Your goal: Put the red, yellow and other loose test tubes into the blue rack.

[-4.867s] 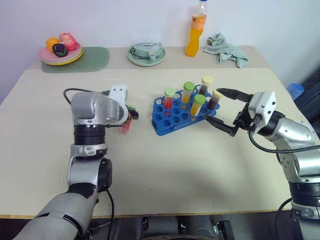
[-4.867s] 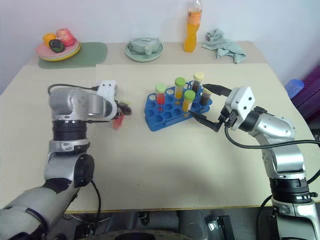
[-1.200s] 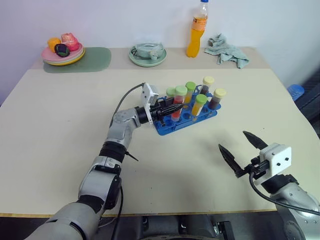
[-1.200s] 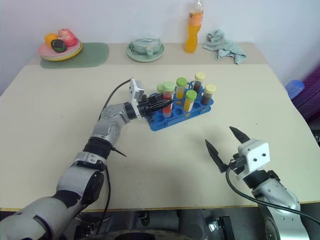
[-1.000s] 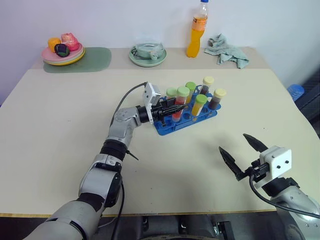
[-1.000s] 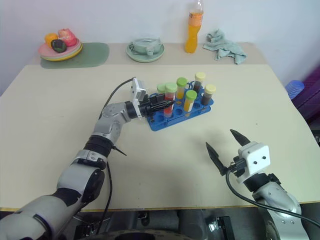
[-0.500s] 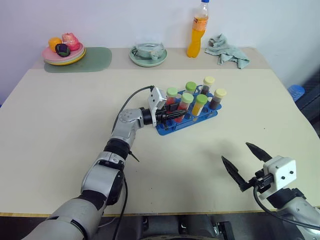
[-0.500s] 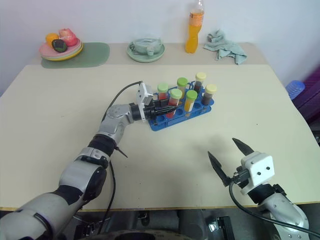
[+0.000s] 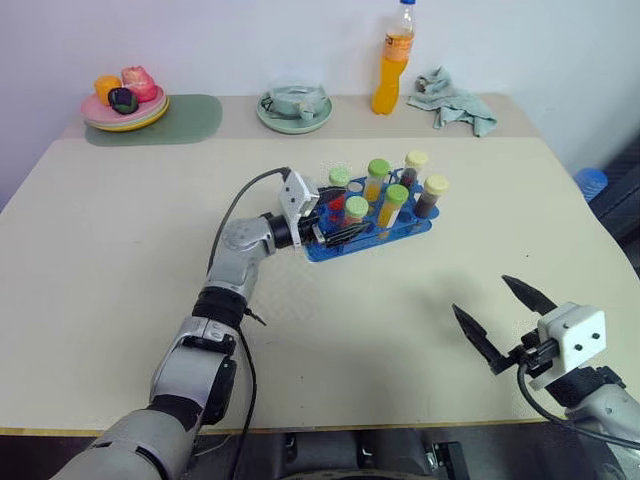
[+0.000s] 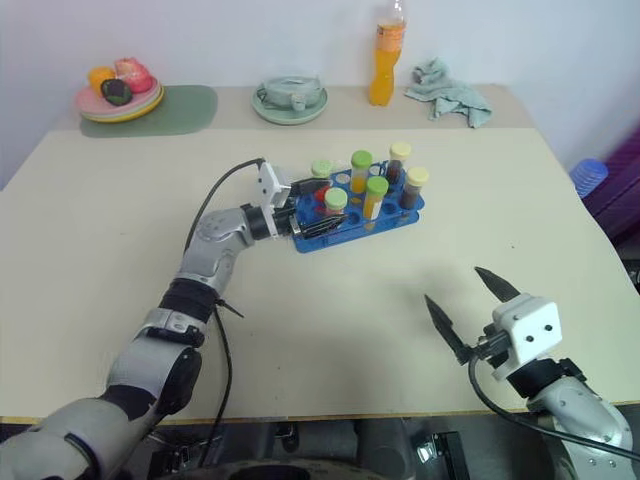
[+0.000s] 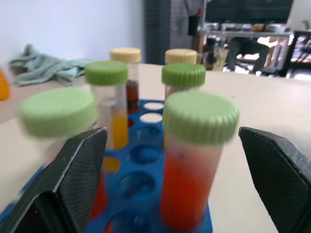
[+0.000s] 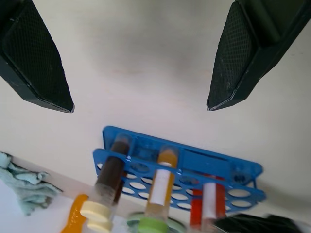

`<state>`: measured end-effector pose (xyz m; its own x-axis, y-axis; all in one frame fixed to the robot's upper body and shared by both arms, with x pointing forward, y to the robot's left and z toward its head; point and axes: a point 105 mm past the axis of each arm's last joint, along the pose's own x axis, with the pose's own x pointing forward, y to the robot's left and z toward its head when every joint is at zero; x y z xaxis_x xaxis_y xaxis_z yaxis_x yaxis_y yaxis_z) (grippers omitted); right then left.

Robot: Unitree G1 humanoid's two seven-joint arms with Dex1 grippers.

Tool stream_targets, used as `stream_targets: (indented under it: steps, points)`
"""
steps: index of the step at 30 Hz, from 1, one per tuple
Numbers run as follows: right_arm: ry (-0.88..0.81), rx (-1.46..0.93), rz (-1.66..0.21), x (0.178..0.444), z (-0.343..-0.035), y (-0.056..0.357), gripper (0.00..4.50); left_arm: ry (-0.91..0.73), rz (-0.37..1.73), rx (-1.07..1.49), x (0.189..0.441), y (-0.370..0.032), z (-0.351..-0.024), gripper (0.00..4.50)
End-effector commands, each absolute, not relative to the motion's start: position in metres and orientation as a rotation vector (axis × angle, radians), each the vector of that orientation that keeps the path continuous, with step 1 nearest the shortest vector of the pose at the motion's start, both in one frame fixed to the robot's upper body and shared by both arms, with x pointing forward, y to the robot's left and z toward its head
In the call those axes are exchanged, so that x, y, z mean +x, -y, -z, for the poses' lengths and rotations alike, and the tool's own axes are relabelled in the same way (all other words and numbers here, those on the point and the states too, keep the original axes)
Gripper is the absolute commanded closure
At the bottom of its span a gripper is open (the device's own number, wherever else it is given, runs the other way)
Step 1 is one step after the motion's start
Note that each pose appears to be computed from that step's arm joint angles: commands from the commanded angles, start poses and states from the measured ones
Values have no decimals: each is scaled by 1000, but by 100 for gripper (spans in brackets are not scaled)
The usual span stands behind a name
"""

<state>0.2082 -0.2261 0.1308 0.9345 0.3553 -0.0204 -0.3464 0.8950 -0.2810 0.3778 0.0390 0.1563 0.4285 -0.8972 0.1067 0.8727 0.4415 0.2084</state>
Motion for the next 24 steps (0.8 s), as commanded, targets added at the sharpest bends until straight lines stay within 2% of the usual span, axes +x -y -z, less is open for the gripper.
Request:
stream_targets:
  steps: [1, 8, 11, 20, 24]
  points:
    - [71, -309, -333, 216, -142, 235, 0, 289, 1085, 150, 371, -50, -172, 7]
    - [43, -339, -345, 241, -142, 244, 0, 322, 935, 99, 357, -99, -169, 7]
    - [60, -318, -365, 247, -144, 245, 0, 332, 829, 139, 341, -134, -162, 7]
    - [60, -303, -374, 242, -137, 259, 0, 200, 800, 128, 283, -188, -146, 7]
    - [55, -292, -370, 238, -134, 264, 0, 150, 772, 116, 271, -199, -141, 7]
